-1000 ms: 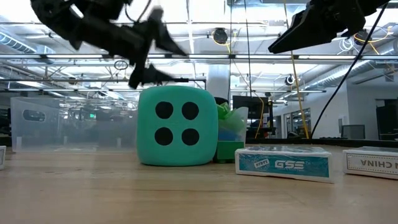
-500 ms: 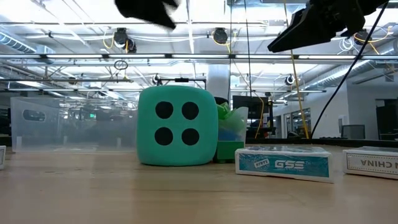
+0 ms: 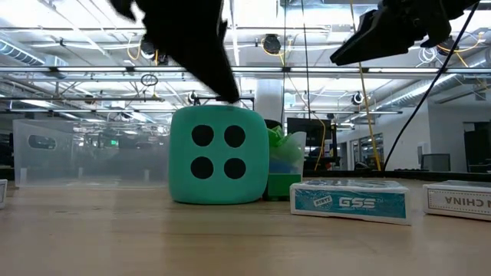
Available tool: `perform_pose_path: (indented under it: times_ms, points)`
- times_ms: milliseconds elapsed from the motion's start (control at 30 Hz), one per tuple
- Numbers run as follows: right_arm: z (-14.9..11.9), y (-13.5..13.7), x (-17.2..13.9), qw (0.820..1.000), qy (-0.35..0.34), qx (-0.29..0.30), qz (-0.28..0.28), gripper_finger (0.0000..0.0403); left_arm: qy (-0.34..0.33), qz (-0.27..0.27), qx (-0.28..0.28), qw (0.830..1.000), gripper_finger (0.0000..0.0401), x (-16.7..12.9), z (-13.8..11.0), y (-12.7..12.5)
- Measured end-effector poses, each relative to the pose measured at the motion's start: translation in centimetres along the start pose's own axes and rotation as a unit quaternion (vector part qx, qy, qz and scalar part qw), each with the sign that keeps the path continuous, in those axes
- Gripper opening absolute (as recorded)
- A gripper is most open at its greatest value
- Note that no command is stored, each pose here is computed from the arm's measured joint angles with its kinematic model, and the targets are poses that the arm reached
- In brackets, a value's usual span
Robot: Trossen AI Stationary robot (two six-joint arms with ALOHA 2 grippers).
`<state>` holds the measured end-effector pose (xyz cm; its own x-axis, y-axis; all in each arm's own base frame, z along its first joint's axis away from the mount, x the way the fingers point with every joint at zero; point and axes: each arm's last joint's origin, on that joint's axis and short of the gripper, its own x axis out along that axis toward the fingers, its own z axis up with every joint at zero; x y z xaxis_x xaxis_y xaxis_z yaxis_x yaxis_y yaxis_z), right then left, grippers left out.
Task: Pick & Place Toys
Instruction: Put the green game piece into the right transparent bin
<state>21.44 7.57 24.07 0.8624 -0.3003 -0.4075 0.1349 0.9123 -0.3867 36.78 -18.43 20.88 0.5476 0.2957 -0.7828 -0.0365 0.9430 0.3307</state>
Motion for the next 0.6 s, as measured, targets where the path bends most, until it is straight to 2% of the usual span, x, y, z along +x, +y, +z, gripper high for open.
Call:
perform_pose_path:
  times_ms: [133, 267, 500, 600]
  points:
    - [0.0, 0.0, 0.0, 1.000, -0.001, -0.014, 0.000, 0.0167, 0.051, -0.052, -0.034, 0.997, 0.0274, 1.1, -0.5, 0.2]
    - [0.1, 0.0, 0.0, 1.000, -0.005, -0.019, -0.001, 0.0169, 0.101, -0.111, -0.077, 0.986, 0.0266, 1.0, -0.7, 0.6]
    - [0.5, -0.1, 0.0, 1.000, -0.024, -0.016, -0.003, 0.0167, 0.179, -0.195, -0.097, 0.959, 0.0250, -2.3, -1.8, 0.1]
    - [0.6, -0.1, 0.0, 1.000, -0.024, -0.013, -0.003, 0.0168, 0.181, -0.205, -0.097, 0.957, 0.0248, -3.8, -2.1, 0.0]
